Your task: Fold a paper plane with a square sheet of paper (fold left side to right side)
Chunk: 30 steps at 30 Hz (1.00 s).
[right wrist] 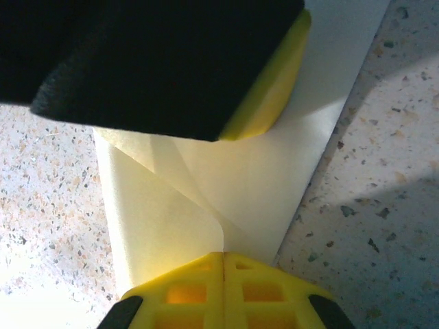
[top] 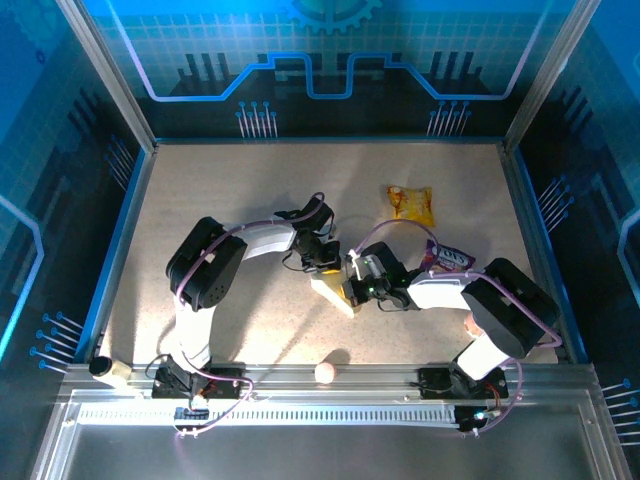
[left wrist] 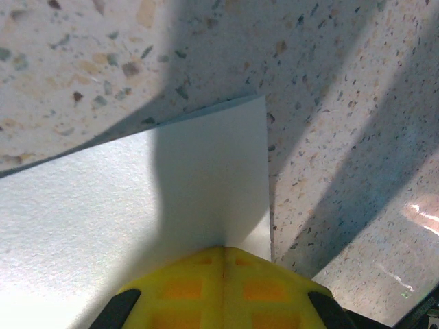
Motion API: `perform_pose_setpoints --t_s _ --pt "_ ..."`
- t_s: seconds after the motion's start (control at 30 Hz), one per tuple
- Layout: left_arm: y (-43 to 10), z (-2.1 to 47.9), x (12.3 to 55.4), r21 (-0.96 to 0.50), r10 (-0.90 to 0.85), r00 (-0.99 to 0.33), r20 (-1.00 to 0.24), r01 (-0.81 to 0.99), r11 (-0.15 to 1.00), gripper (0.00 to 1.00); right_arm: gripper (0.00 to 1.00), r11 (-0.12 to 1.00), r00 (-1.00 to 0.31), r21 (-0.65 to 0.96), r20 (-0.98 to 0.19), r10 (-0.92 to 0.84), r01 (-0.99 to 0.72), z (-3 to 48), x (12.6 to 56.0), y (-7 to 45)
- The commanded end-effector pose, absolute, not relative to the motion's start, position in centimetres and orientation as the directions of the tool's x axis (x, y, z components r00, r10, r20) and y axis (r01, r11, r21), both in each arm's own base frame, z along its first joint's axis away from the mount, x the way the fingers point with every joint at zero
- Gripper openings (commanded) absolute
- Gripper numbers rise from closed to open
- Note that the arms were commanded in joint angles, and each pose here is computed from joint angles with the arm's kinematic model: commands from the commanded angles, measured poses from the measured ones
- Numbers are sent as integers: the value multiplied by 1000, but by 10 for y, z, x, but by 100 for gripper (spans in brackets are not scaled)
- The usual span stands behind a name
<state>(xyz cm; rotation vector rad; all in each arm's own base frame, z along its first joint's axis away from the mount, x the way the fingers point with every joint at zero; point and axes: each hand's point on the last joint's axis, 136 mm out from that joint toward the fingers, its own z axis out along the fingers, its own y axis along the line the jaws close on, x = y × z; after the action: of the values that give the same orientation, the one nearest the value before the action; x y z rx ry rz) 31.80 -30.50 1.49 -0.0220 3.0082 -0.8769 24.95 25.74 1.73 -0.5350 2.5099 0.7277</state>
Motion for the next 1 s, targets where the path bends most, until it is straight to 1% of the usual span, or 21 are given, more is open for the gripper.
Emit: perform_pose_setpoints --t_s 0.0,0.57,0.77,0.97 --pt "-297 -4 309 -475 0 -1000 31 -14 880 4 0 786 -805 379 -544 -237 -488 23 259 258" --pt "-299 -1 311 -478 2 -1000 22 -9 878 5 0 792 -836 395 -489 -248 -466 3 247 253" --pt "-302 12 319 -504 -8 -1000 -6 -4 863 11 0 798 -837 384 -483 -256 -466 3 243 248" --pt "-300 57 346 -555 -38 -995 -90 19 832 18 0 802 -844 382 -470 -259 -459 -3 239 244"
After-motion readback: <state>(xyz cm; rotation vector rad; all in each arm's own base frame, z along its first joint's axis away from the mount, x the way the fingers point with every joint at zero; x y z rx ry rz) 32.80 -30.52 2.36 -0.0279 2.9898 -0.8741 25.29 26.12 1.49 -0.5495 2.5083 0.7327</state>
